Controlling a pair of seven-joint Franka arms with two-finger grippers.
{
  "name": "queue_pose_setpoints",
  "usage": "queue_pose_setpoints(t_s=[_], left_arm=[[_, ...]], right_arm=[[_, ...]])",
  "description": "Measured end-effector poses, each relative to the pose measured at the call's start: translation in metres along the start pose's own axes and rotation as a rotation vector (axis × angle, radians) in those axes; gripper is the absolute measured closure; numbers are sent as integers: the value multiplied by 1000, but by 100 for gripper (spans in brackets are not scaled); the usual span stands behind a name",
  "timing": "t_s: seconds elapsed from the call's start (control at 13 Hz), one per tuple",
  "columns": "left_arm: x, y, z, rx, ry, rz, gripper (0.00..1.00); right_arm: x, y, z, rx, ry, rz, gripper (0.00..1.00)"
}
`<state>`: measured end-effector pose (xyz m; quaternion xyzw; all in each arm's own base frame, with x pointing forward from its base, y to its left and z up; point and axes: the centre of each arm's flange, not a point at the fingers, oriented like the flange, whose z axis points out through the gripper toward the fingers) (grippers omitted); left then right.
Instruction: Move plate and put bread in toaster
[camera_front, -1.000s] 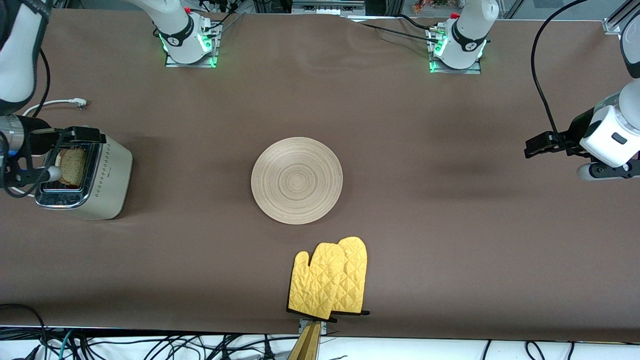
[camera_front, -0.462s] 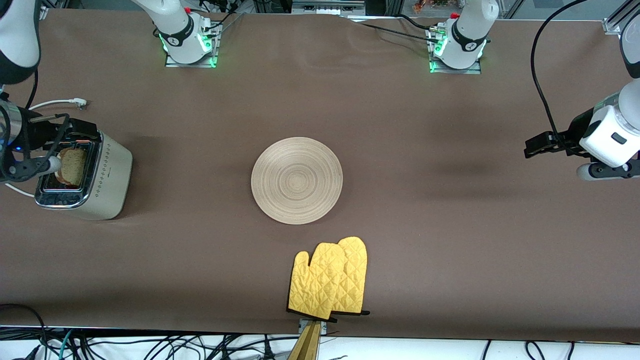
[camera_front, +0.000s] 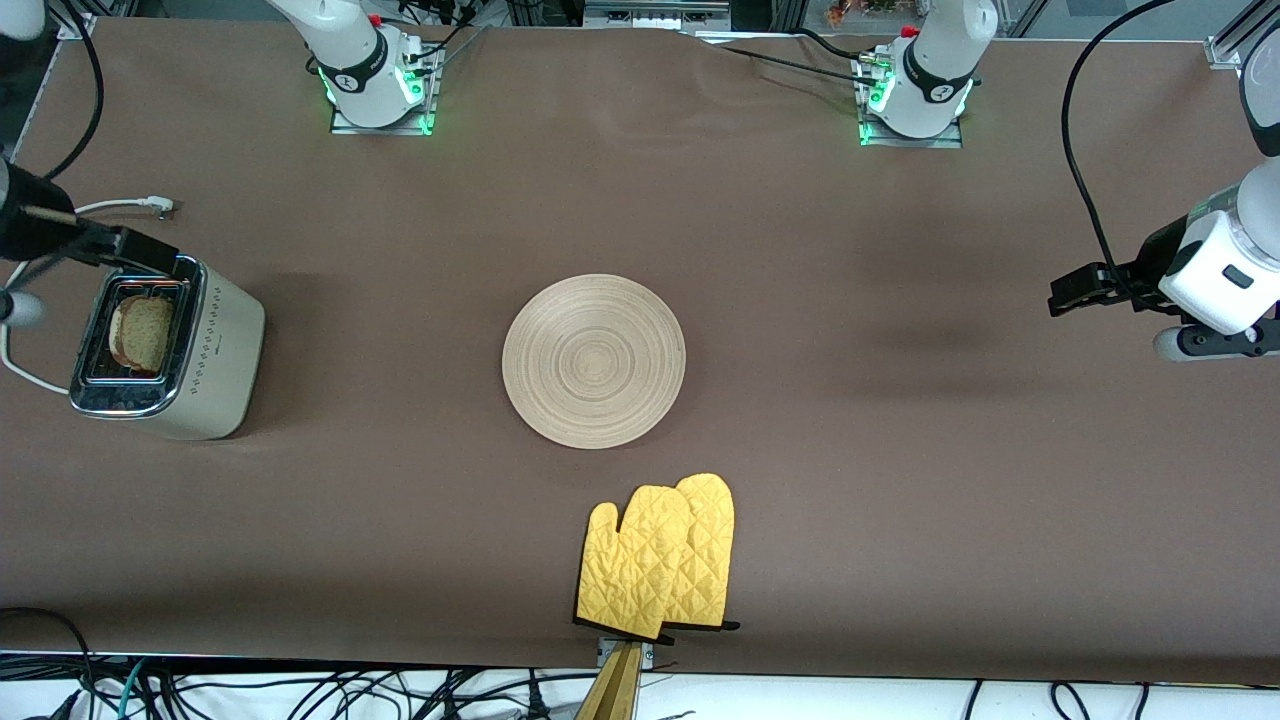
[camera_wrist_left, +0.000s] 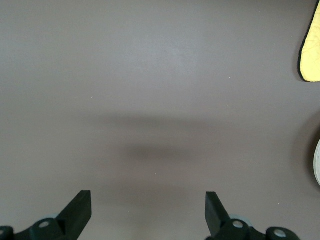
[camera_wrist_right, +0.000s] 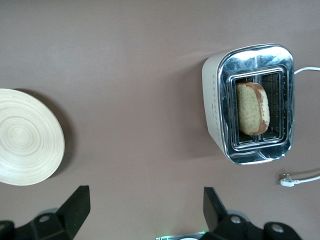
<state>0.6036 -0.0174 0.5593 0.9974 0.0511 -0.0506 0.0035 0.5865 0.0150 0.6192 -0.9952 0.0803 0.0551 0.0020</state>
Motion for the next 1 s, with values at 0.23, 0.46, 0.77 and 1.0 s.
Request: queue_pose_setpoints(t_s=[0.23, 0.46, 0.77, 1.0], left_arm=[[0, 0, 0, 0, 0, 0, 0], [0, 0, 0, 0, 0, 0, 0], [0, 0, 0, 0, 0, 0, 0], [0, 0, 0, 0, 0, 0, 0]], right_arm=[[-15, 12, 3, 0, -16, -170, 0], [-12, 19, 12, -2, -35, -218, 0], [-12, 20, 16, -13, -40, -225, 0], [-10, 23, 16, -28, -38, -227, 0]])
